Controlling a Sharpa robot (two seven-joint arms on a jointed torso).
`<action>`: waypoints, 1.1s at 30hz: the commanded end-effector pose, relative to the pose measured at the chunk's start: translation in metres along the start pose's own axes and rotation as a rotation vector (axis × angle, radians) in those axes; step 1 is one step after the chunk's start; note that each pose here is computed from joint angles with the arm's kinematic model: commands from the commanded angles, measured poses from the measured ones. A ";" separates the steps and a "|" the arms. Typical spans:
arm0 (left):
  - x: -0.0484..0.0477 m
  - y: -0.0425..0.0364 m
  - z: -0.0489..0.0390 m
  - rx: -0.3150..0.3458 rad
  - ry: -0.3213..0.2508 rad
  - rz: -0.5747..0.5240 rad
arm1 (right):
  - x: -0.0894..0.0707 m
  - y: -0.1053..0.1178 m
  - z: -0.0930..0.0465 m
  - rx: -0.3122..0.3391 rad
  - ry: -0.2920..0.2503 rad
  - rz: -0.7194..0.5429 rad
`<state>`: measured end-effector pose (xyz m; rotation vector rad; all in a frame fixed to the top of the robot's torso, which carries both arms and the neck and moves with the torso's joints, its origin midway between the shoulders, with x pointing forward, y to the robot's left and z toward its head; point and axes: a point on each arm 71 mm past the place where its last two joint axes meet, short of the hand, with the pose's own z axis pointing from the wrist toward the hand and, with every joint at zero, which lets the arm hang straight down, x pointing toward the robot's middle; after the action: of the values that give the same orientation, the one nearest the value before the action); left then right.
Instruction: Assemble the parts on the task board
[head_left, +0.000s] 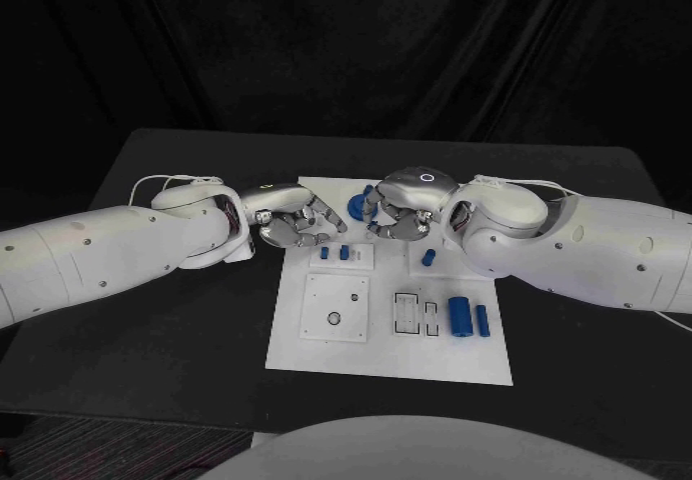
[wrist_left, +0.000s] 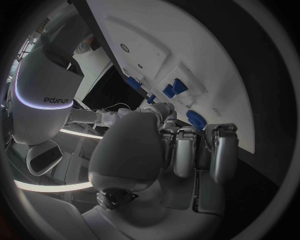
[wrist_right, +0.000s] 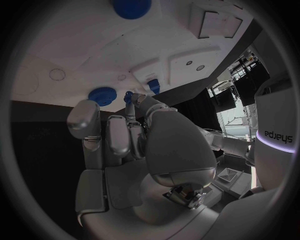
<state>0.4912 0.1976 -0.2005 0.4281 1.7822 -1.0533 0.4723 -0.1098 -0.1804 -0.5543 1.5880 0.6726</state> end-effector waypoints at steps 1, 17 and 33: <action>-0.0013 -0.0014 -0.0021 0.013 -0.032 0.010 | 0.005 -0.003 0.001 0.007 0.041 0.005; -0.0055 0.0025 -0.0121 0.007 -0.075 0.027 | 0.015 -0.009 0.012 0.031 0.092 -0.003; -0.0053 0.0027 -0.0139 0.003 -0.073 0.024 | 0.016 -0.010 0.012 0.026 0.069 0.001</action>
<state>0.4888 0.2125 -0.1958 0.4008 1.7202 -1.0272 0.4869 -0.1080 -0.1986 -0.5690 1.6813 0.6228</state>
